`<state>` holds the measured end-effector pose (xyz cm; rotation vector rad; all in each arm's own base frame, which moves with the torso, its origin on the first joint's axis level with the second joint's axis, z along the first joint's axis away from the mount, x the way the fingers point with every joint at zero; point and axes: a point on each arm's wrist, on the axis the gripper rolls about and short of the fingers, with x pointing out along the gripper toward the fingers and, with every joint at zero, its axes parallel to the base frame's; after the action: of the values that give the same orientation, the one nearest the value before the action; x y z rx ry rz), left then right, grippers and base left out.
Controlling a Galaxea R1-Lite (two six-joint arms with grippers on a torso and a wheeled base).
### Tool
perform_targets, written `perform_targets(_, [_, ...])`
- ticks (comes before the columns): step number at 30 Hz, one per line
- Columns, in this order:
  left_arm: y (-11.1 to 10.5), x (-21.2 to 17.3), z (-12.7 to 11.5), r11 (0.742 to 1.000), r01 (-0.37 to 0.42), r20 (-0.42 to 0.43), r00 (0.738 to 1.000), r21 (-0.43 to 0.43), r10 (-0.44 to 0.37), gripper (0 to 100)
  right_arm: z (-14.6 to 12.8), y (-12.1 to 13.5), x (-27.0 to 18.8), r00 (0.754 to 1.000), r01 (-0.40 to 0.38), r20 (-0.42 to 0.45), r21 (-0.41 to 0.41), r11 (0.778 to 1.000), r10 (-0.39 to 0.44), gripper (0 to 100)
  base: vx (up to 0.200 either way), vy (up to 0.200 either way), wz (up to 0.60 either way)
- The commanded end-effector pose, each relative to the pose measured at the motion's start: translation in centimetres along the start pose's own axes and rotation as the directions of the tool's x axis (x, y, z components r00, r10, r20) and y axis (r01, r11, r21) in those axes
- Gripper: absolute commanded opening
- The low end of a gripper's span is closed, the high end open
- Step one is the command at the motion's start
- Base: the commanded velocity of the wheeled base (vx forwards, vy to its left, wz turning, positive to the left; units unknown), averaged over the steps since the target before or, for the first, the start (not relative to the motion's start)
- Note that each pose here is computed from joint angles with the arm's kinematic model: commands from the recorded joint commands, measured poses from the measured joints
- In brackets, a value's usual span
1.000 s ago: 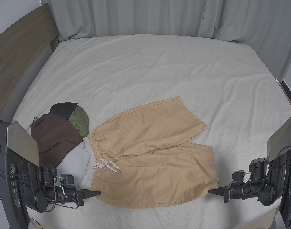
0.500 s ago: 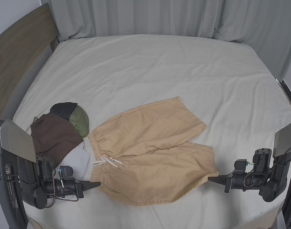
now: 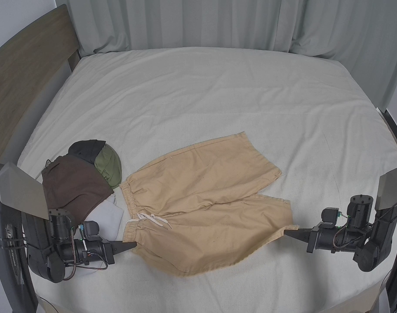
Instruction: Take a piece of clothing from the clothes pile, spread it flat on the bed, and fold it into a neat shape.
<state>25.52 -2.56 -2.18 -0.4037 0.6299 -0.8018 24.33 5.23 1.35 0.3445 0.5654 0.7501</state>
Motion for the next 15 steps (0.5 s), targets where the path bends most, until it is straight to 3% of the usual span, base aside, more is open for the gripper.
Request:
perform_targets(1, [0.1, 0.1, 0.2, 1.0, 0.0, 0.007, 1.0, 0.006, 0.0, 0, 0.6, 0.2, -0.1, 1.0, -0.007, 0.023, -0.017, 1.0, 0.007, 0, 0.0, 0.0, 0.0])
perform_targets(15, [0.6, 0.5, 1.3, 0.998, -0.051, 0.055, 0.997, -0.022, 0.053, 0, 1.7, -0.3, 0.3, 0.998, 0.003, 0.069, -0.03, 1.0, -0.001, 0, 0.0, 0.0, 0.0])
